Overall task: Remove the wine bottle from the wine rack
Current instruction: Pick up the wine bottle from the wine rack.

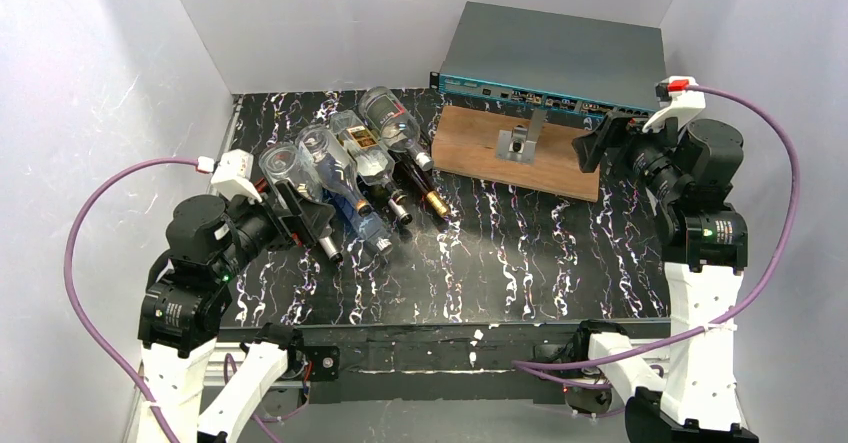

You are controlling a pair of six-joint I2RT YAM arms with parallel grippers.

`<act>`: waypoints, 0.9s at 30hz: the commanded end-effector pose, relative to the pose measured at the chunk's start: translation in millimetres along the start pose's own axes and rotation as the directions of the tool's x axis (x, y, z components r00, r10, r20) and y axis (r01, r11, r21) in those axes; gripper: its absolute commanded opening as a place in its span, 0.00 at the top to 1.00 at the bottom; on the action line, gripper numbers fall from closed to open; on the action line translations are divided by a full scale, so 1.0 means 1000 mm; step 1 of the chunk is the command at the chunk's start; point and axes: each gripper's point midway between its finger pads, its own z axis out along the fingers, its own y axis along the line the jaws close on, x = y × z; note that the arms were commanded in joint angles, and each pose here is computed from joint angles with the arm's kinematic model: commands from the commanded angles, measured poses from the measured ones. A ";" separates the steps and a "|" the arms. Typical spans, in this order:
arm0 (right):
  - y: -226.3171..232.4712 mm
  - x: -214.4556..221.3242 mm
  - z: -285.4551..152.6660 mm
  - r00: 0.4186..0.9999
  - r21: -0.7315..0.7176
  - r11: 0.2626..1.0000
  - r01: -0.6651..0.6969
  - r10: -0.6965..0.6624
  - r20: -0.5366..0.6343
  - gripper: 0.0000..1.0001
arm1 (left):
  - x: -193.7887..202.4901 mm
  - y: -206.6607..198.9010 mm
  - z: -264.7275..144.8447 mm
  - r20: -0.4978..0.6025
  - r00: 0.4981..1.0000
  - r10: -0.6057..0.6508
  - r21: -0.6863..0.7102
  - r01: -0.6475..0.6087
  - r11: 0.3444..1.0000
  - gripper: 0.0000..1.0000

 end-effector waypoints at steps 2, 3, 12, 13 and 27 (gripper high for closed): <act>0.001 -0.014 -0.012 0.998 0.013 1.000 -0.001 0.001 0.055 0.00 | 0.006 -0.006 0.003 -0.043 0.997 -0.067 0.023 0.068 0.997 0.01; 0.002 -0.013 -0.012 0.999 0.009 1.000 -0.002 0.002 0.054 0.00 | 0.007 -0.007 0.004 -0.047 0.996 -0.082 0.023 0.083 0.996 0.01; 0.010 -0.001 -0.004 1.000 -0.062 0.998 0.008 -0.007 0.014 0.00 | 0.025 -0.008 0.017 -0.106 0.987 -0.125 0.055 0.131 0.990 0.01; 0.012 0.003 -0.003 1.000 -0.080 0.996 0.025 -0.024 0.008 0.00 | 0.028 -0.008 0.019 -0.123 0.985 -0.124 0.062 0.132 0.989 0.01; 0.049 0.093 0.003 0.950 -0.511 0.831 0.219 -0.302 -0.083 0.00 | 0.068 -0.010 0.053 -0.279 0.960 0.027 -0.054 -0.044 0.998 0.01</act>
